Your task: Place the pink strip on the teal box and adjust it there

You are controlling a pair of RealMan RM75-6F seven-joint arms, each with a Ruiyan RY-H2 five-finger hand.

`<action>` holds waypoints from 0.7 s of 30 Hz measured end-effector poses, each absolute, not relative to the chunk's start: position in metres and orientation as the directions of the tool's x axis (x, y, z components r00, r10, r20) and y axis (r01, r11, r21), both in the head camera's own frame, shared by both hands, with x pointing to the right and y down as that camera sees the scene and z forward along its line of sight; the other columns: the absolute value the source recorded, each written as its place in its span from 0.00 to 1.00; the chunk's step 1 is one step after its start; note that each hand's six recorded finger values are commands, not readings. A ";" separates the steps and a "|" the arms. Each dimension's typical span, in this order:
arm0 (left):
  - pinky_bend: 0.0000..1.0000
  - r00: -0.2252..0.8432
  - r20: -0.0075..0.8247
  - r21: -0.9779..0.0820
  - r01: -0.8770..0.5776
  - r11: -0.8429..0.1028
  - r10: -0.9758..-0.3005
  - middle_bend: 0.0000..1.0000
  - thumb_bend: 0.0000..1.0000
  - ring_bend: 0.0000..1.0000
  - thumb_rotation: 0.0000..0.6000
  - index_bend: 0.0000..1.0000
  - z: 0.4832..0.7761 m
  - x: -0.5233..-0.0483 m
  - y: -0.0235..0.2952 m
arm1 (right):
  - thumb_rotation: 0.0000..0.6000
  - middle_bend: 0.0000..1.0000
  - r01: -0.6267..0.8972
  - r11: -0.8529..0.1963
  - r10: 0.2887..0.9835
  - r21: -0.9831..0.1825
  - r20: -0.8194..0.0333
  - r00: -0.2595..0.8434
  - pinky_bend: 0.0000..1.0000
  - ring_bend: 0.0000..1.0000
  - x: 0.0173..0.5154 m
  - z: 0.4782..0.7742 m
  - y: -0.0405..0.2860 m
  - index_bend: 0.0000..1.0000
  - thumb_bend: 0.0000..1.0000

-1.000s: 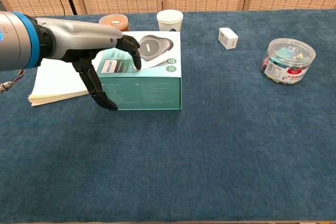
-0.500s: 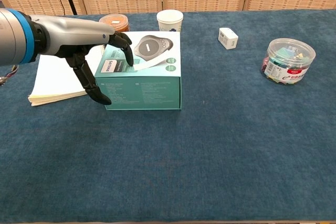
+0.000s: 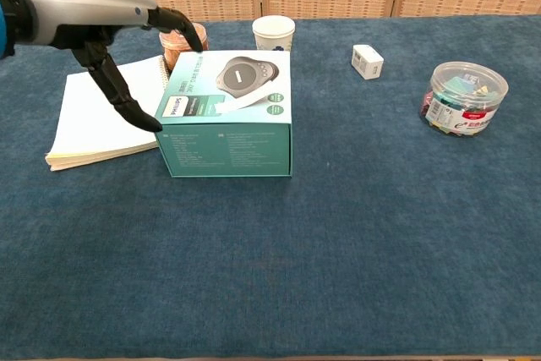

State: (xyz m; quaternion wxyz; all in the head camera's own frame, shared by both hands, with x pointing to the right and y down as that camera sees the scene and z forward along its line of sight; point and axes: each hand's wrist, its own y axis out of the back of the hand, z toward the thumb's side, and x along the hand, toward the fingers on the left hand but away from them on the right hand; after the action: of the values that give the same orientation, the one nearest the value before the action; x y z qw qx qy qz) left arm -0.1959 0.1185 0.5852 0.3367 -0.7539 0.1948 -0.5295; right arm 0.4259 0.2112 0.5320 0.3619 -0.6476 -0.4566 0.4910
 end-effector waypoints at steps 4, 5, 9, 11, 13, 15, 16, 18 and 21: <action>0.00 0.342 0.634 -0.751 0.056 -0.658 -0.694 0.00 0.00 0.00 0.91 0.00 0.575 -0.216 0.114 | 1.00 0.00 0.230 -0.318 0.948 -0.920 -0.303 0.099 0.00 0.00 0.426 0.533 0.211 0.02 0.00; 0.00 0.336 0.626 -0.758 0.054 -0.650 -0.703 0.00 0.00 0.00 0.94 0.00 0.573 -0.221 0.114 | 1.00 0.00 0.231 -0.318 0.948 -0.920 -0.303 0.099 0.00 0.00 0.426 0.533 0.211 0.02 0.00; 0.00 0.312 0.598 -0.785 0.037 -0.619 -0.739 0.00 0.00 0.00 1.00 0.00 0.566 -0.246 0.116 | 1.00 0.00 0.229 -0.316 0.948 -0.921 -0.301 0.100 0.00 0.00 0.425 0.534 0.211 0.00 0.00; 0.00 0.295 0.584 -0.795 0.021 -0.606 -0.756 0.00 0.00 0.00 1.00 0.00 0.563 -0.263 0.119 | 1.00 0.00 0.228 -0.317 0.948 -0.921 -0.301 0.100 0.00 0.00 0.425 0.534 0.212 0.00 0.00; 0.00 0.275 0.569 -0.805 -0.002 -0.593 -0.775 0.00 0.00 0.00 1.00 0.00 0.561 -0.281 0.123 | 1.00 0.00 0.226 -0.317 0.948 -0.921 -0.302 0.099 0.00 0.00 0.425 0.535 0.212 0.00 0.00; 0.00 0.253 0.556 -0.814 -0.028 -0.580 -0.792 0.00 0.00 0.00 1.00 0.00 0.560 -0.298 0.127 | 1.00 0.00 0.226 -0.317 0.948 -0.921 -0.303 0.096 0.00 0.00 0.425 0.535 0.212 0.00 0.00; 0.00 0.237 0.547 -0.819 -0.047 -0.572 -0.803 0.00 0.00 0.00 1.00 0.00 0.560 -0.309 0.130 | 1.00 0.00 0.226 -0.317 0.948 -0.921 -0.303 0.095 0.00 0.00 0.425 0.536 0.212 0.00 0.00; 0.00 0.212 0.535 -0.826 -0.074 -0.559 -0.818 0.00 0.00 0.00 1.00 0.00 0.559 -0.328 0.136 | 1.00 0.00 0.223 -0.317 0.948 -0.922 -0.304 0.094 0.00 0.00 0.426 0.536 0.211 0.00 0.00; 0.00 0.146 0.525 -0.831 -0.122 -0.542 -0.838 0.00 0.00 0.00 1.00 0.00 0.562 -0.364 0.150 | 1.00 0.00 0.217 -0.319 0.948 -0.923 -0.305 0.094 0.00 0.00 0.426 0.537 0.211 0.00 0.00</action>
State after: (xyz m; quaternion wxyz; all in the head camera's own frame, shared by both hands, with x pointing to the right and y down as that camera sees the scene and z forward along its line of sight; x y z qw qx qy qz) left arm -0.3638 0.1496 0.5616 0.3249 -0.6836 0.3512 -0.5512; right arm 0.4260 0.2113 0.5375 0.3673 -0.6418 -0.4536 0.4974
